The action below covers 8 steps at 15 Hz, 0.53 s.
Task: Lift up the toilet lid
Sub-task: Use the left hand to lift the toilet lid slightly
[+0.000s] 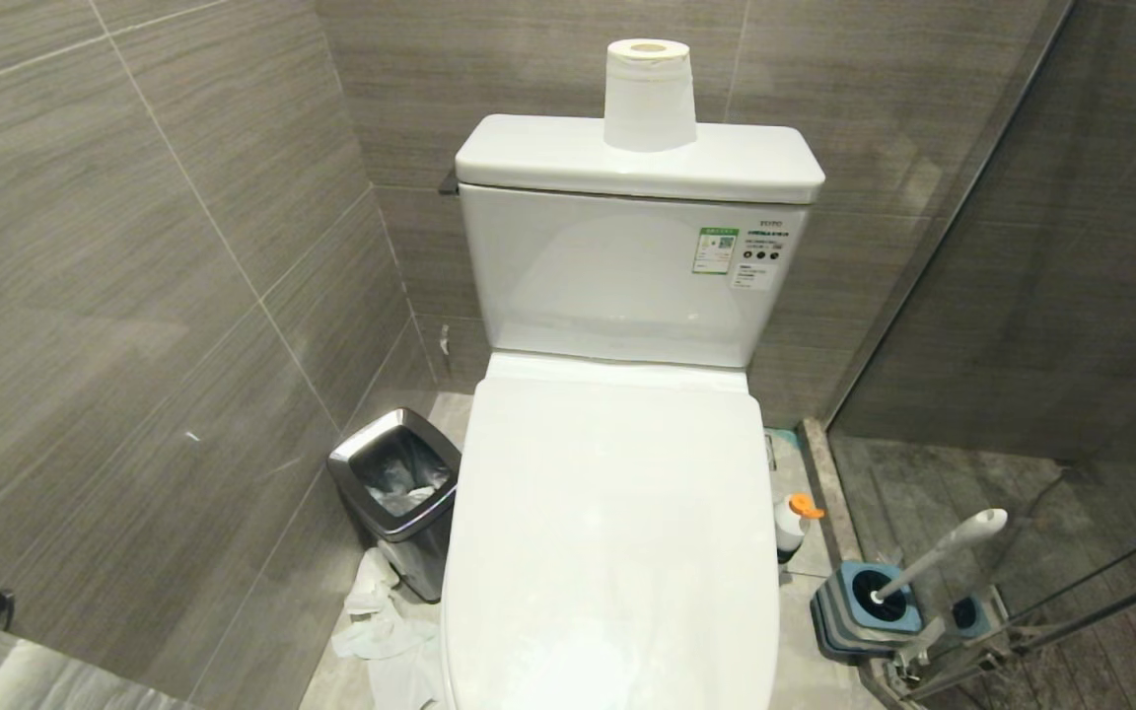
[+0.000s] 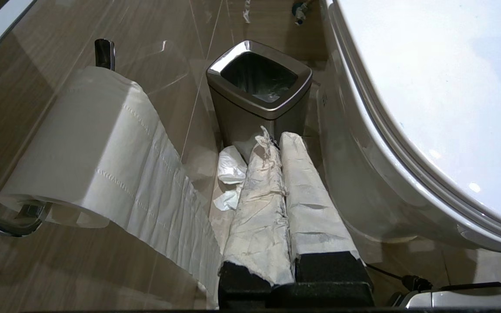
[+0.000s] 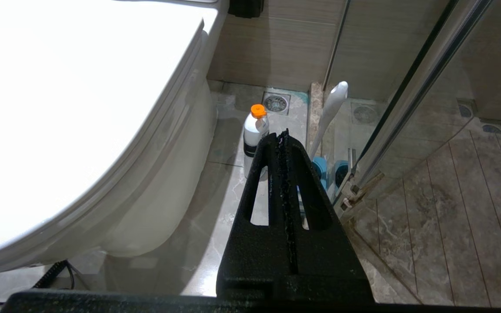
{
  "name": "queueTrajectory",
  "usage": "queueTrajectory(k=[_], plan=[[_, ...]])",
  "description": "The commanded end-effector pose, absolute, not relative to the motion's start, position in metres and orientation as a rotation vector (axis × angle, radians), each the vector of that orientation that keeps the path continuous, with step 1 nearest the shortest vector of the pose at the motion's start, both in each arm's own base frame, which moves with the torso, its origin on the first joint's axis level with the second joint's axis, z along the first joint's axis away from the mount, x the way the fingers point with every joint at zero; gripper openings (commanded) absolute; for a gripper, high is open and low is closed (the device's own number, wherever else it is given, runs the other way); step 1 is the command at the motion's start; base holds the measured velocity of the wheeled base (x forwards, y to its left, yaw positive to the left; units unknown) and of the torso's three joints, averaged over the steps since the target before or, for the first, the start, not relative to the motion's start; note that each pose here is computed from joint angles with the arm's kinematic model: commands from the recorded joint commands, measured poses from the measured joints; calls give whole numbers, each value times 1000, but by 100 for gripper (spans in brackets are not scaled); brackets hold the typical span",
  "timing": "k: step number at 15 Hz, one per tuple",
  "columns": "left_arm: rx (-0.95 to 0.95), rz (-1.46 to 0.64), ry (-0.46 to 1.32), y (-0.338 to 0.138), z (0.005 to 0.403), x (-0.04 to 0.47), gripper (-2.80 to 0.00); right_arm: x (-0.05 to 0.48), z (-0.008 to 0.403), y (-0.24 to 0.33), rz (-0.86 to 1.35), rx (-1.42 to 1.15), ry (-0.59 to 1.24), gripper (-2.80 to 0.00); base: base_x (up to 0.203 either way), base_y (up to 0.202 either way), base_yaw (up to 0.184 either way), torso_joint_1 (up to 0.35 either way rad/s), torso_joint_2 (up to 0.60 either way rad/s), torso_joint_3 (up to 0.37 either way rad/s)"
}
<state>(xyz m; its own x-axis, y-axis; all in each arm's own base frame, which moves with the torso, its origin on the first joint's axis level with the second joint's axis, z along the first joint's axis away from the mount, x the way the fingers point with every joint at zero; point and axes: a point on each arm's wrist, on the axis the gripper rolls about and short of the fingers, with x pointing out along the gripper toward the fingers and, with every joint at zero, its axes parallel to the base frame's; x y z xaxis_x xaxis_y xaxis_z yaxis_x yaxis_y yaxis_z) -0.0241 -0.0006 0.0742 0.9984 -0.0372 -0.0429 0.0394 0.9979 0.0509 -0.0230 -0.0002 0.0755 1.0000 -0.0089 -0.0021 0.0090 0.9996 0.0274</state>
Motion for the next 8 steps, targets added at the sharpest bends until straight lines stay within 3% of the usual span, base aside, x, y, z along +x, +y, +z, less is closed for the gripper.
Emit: queueTrajectory(k=[1,3,8], plan=[[56,-37,45,-1,74,-24,-280,-23,75,0,-8,28,3,-280,0,0,0,0,0,0],[101,-27,14,0,84,-27,-280,-23,75,0,-9,28,3,-280,0,0,0,0,0,0],[214,-96,15,-2,159,-32,-280,-23,76,0,-8,28,2,-280,0,0,0,0,0,0]])
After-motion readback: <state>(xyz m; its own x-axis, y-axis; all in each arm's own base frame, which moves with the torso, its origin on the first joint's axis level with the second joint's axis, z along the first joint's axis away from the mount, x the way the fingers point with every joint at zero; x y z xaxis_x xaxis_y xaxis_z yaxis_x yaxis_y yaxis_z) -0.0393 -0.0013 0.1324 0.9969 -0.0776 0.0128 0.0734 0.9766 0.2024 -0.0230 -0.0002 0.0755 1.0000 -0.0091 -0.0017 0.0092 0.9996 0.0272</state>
